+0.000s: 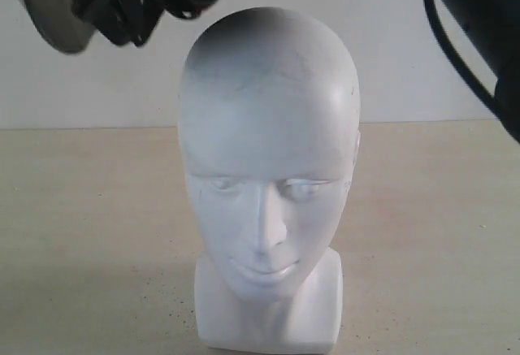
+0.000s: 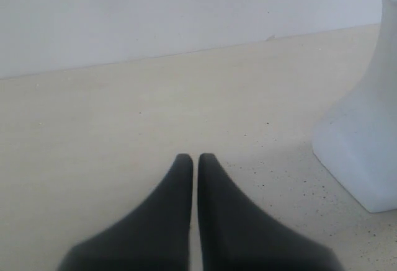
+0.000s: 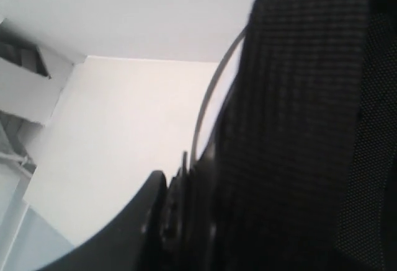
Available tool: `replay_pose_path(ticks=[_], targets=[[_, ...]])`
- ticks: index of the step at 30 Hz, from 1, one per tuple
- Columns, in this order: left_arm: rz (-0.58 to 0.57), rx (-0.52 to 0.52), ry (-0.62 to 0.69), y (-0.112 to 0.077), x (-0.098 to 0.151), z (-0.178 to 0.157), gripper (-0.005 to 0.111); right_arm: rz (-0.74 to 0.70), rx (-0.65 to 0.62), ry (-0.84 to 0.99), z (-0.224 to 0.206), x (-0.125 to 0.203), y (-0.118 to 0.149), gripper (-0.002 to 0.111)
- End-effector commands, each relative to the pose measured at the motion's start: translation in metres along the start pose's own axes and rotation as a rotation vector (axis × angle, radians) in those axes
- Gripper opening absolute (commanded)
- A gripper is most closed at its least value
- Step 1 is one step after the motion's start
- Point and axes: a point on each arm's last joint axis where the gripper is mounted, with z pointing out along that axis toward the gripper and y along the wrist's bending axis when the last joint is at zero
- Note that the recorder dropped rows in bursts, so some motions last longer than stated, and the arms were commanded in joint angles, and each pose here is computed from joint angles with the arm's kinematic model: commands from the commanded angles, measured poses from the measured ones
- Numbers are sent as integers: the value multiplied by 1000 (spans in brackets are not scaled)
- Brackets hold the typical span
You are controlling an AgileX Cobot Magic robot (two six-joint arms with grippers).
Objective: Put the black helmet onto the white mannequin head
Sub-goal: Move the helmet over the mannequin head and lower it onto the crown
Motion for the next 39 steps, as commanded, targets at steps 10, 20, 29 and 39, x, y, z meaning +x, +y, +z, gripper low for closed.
replay_pose_path(ticks=[10, 20, 29, 39], targets=[[-11, 6, 0, -1, 1, 0, 4, 14, -59, -45, -14, -4, 5, 0], [-11, 6, 0, -1, 1, 0, 4, -9, -58, -43, -21, 0, 10, 0], [-11, 6, 0, -1, 1, 0, 4, -91, -49, -9, -24, -8, 19, 0], [-11, 6, 0, -1, 1, 0, 4, 20, -26, -106, -48, -12, 14, 0]])
